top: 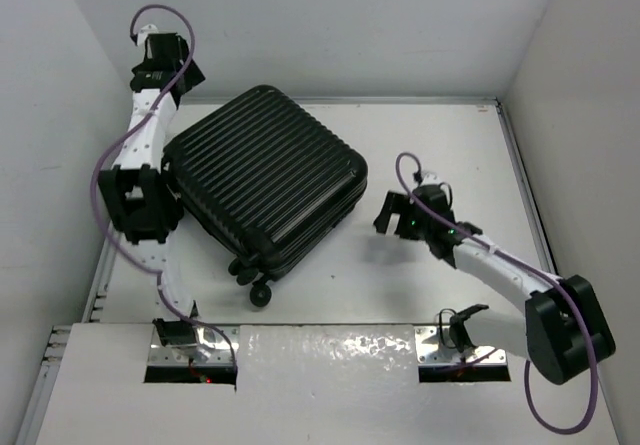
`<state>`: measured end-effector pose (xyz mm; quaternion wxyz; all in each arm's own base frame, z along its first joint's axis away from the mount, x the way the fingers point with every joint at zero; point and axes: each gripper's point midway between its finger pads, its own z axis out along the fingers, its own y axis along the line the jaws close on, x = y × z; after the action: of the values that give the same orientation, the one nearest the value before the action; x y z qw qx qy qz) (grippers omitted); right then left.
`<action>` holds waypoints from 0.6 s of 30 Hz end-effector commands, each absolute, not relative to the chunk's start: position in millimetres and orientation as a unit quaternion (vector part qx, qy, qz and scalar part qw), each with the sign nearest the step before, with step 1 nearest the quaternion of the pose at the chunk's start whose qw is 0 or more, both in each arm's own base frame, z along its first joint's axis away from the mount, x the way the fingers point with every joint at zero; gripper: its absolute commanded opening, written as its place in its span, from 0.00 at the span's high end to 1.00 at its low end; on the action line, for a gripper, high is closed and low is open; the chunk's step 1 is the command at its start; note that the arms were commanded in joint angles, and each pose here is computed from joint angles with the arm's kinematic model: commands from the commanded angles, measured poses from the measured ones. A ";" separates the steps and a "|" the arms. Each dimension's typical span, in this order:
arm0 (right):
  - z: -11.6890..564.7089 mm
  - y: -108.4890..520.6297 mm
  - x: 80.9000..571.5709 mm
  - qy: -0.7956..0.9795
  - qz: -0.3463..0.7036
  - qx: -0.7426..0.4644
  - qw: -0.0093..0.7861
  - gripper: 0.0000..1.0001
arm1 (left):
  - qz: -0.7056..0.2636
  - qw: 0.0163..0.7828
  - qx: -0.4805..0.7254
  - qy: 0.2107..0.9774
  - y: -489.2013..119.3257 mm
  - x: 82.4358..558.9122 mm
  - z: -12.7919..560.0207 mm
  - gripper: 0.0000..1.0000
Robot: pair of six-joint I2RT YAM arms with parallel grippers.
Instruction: Pack the luggage
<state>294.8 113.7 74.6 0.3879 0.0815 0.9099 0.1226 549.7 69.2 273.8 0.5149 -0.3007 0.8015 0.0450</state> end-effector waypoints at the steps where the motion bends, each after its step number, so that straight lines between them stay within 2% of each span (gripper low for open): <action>1: 93.2 193.5 285.9 0.858 0.326 0.043 0.396 0.01 | 0.090 0.402 -0.287 0.865 95.0 554.4 196.6 0.24; 5: 107.9 241.1 300.8 0.846 0.348 -0.041 0.402 0.01 | 0.073 0.368 -0.274 0.886 89.9 558.8 163.4 0.25; 8: 106.1 256.2 323.2 0.852 0.351 -0.026 0.388 0.01 | 0.042 0.357 -0.256 0.897 78.9 548.9 154.3 0.29; 9: 84.5 257.6 325.7 0.871 0.335 -0.023 0.359 0.01 | 0.015 0.350 -0.240 0.905 67.2 546.1 151.0 0.31; 11: 106.3 271.3 361.1 0.868 0.326 -0.041 0.372 0.01 | -0.013 0.325 -0.228 0.918 55.2 533.1 132.7 0.34; 12: 74.2 267.0 363.8 0.899 0.291 -0.040 0.326 0.01 | -0.055 0.319 -0.211 0.922 39.1 529.6 132.2 0.37; 13: 103.8 272.2 398.9 0.887 0.293 -0.041 0.354 0.01 | -0.073 0.311 -0.205 0.925 31.3 525.3 125.5 0.38; 18: 117.0 265.3 484.5 0.904 0.268 -0.068 0.325 0.02 | -0.153 0.255 -0.194 0.935 -4.9 484.0 83.4 0.49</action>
<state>425.7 237.8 71.0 0.2676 -0.0296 0.9346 0.2323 521.5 124.9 83.3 0.3318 -0.3042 0.8927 0.0196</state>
